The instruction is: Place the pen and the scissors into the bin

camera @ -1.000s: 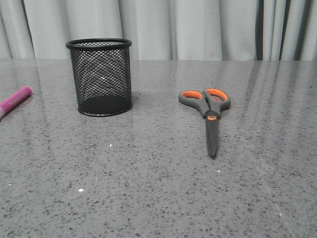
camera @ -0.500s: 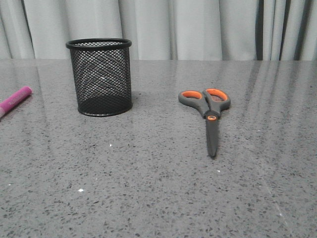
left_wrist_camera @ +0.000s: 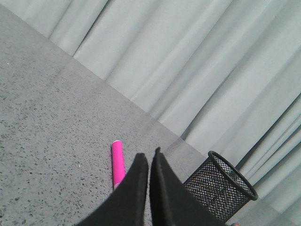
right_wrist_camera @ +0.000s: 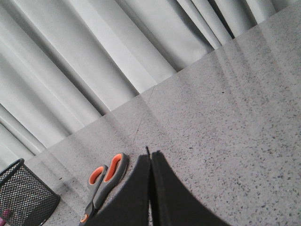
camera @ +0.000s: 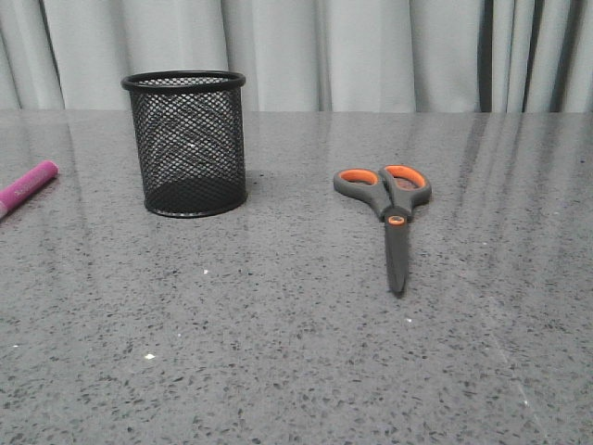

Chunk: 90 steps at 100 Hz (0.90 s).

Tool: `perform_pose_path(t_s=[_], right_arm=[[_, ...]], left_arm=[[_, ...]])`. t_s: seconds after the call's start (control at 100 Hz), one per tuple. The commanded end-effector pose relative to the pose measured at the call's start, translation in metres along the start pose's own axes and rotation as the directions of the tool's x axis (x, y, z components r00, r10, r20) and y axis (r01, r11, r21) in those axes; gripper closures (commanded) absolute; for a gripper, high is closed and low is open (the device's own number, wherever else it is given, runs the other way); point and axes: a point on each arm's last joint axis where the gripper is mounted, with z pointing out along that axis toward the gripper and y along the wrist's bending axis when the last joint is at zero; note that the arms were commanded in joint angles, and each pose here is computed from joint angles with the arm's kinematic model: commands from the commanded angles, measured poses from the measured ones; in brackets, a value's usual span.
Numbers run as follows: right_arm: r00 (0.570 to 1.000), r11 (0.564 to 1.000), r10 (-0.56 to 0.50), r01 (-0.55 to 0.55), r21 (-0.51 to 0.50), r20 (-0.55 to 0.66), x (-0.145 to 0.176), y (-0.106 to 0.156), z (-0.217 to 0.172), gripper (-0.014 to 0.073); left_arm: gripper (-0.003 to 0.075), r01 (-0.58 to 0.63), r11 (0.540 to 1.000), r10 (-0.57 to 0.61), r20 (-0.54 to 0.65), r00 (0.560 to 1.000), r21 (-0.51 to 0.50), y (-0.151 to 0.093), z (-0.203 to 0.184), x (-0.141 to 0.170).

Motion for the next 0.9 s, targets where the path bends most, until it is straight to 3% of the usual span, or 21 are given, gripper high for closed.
perform_pose_path(t_s=[0.0,0.19,0.33,0.52,0.64,0.89], right_arm=[[0.997,1.0,-0.003,0.005,-0.027,0.082,-0.017,0.009,-0.003,0.0657],[0.997,0.998,-0.053,0.052,-0.022,-0.047,-0.029,0.024,0.005,0.0641],[0.976,0.994,-0.109,0.111,0.0,-0.189,-0.039,0.035,0.02,0.0642],[0.88,0.981,-0.178,0.193,-0.01,-0.44,-0.057,0.054,0.047,0.0642],[0.858,0.979,-0.186,0.205,-0.013,-0.478,-0.069,0.063,0.064,0.0643],[0.821,0.979,-0.176,0.202,-0.012,-0.543,-0.073,0.067,0.079,0.0643]], left_arm=[[0.0742,0.007,0.999,-0.01,0.067,0.998,0.043,-0.01,-0.003,-0.013],[0.0742,-0.036,0.998,0.036,0.0,0.999,0.053,-0.031,0.003,-0.031],[0.0742,-0.152,0.987,0.156,-0.107,0.982,0.047,-0.052,0.016,-0.047],[0.0742,-0.374,0.927,0.36,-0.359,0.861,0.032,-0.074,0.041,-0.065],[0.0742,-0.386,0.922,0.352,-0.468,0.811,0.025,-0.081,0.057,-0.07],[0.0742,-0.366,0.93,0.311,-0.569,0.761,0.019,-0.084,0.067,-0.069]])
